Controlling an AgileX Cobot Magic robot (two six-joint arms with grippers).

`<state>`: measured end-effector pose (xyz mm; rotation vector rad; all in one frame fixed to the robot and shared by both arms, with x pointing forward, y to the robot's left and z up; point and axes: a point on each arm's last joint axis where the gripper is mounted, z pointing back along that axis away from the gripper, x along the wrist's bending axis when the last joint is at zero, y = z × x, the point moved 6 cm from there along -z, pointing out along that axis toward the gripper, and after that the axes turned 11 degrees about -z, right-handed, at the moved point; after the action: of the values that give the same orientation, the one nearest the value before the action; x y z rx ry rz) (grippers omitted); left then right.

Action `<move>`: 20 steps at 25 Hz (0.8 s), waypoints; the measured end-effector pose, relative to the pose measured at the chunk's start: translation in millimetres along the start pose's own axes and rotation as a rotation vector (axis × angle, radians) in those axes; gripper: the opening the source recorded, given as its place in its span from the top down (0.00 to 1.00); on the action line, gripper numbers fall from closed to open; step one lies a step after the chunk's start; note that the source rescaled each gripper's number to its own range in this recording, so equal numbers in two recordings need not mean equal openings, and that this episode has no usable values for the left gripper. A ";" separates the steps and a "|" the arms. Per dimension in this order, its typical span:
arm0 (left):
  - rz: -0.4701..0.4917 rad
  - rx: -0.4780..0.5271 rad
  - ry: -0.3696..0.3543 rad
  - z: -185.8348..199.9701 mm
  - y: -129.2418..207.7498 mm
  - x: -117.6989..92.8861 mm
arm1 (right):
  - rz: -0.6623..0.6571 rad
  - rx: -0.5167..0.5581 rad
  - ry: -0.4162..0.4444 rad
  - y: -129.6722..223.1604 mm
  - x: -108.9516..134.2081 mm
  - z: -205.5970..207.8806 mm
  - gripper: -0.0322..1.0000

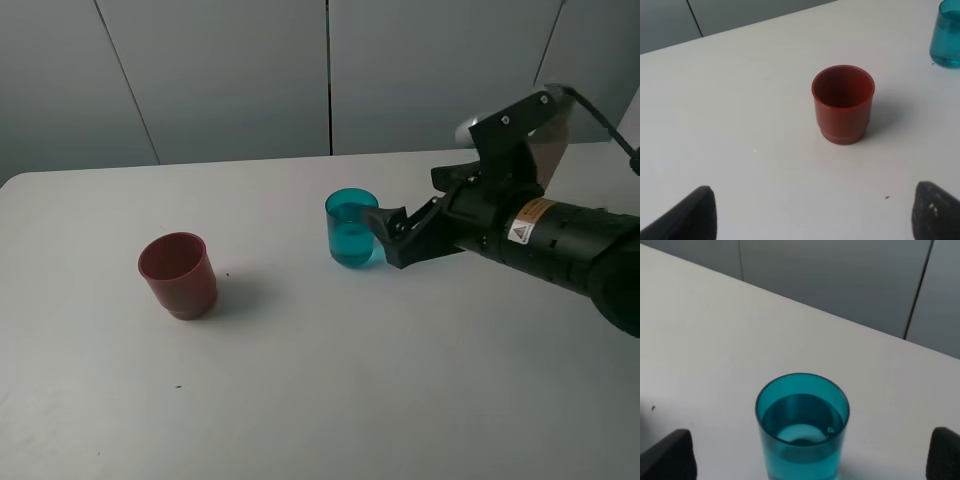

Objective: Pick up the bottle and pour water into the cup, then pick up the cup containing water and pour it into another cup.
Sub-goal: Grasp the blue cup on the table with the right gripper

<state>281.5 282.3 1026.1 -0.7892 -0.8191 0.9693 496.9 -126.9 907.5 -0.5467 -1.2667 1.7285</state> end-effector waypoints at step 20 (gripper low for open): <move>0.000 0.000 0.000 0.0 0.0 0.0 | 0.026 0.021 -0.016 59.4 -25.5 -38.8 0.00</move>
<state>281.5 282.3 1026.1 -0.7892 -0.8191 0.9693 515.6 -132.9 834.8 -0.5410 -1.2563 1.7690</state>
